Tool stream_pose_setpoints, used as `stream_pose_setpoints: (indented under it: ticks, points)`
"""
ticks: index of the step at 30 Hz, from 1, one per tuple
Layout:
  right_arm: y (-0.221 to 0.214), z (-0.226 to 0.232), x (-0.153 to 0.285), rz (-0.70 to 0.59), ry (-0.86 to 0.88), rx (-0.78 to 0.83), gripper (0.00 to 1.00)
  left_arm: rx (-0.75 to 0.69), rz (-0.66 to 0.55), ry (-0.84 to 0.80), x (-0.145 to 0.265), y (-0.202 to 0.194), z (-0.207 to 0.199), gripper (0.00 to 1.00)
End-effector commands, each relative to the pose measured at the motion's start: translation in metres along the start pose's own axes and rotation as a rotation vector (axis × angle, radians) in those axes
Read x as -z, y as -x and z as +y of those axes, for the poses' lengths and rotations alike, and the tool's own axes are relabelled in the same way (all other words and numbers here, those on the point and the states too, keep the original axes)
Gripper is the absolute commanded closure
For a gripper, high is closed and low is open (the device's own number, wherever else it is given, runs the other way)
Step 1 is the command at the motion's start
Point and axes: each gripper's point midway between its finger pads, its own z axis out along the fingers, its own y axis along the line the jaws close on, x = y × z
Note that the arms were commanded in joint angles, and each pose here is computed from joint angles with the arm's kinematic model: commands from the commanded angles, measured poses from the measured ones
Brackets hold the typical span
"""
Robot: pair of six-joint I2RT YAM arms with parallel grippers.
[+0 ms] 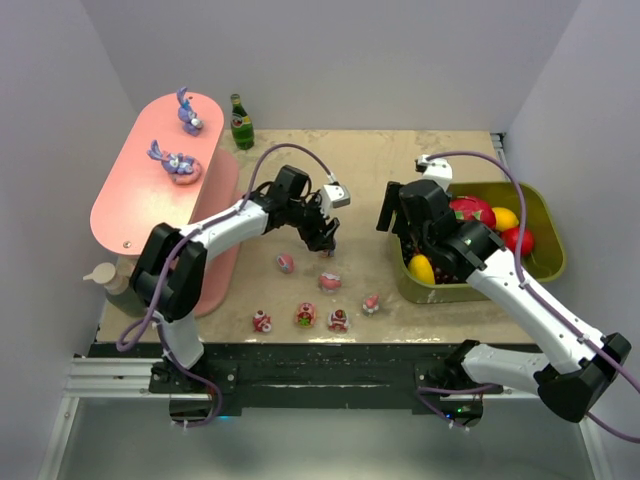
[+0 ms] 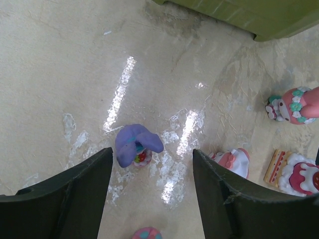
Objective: Place and organize the plastic toys onto the shelf
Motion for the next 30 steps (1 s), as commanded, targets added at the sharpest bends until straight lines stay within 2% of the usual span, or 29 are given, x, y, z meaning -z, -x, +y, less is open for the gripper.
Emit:
stream_pose_setpoints:
  ticks: [1, 7, 10, 16, 18, 20, 27, 30]
  points:
    - [0.023, 0.007, 0.004, -0.055, 0.021, -0.023, 0.20, -0.058, -0.045, 0.000, -0.002, 0.019, 0.009, 0.31]
    - [0.028, 0.009, -0.001, -0.063, 0.018, -0.013, 0.20, -0.051, -0.025, 0.023, -0.014, 0.011, 0.021, 0.31]
    - [0.028, 0.009, -0.004, -0.061, 0.012, -0.007, 0.20, -0.044, -0.016, 0.026, -0.018, 0.008, 0.024, 0.35]
    - [0.028, 0.007, -0.006, -0.062, 0.009, -0.010, 0.19, -0.007, -0.015, 0.082, -0.024, 0.005, 0.036, 0.53]
    - [0.027, 0.006, -0.007, -0.060, 0.006, -0.009, 0.19, 0.013, -0.031, 0.119, -0.024, 0.008, 0.042, 0.70]
    - [0.027, 0.006, -0.007, -0.060, 0.006, -0.009, 0.19, 0.020, -0.065, 0.147, -0.024, 0.013, 0.047, 0.81]
    - [0.026, 0.003, -0.007, -0.063, 0.002, -0.015, 0.19, 0.078, -0.119, 0.177, -0.025, 0.017, 0.048, 0.90]
    - [0.026, 0.002, -0.007, -0.064, -0.001, -0.017, 0.19, 0.079, -0.116, 0.162, -0.023, 0.018, 0.044, 0.89]
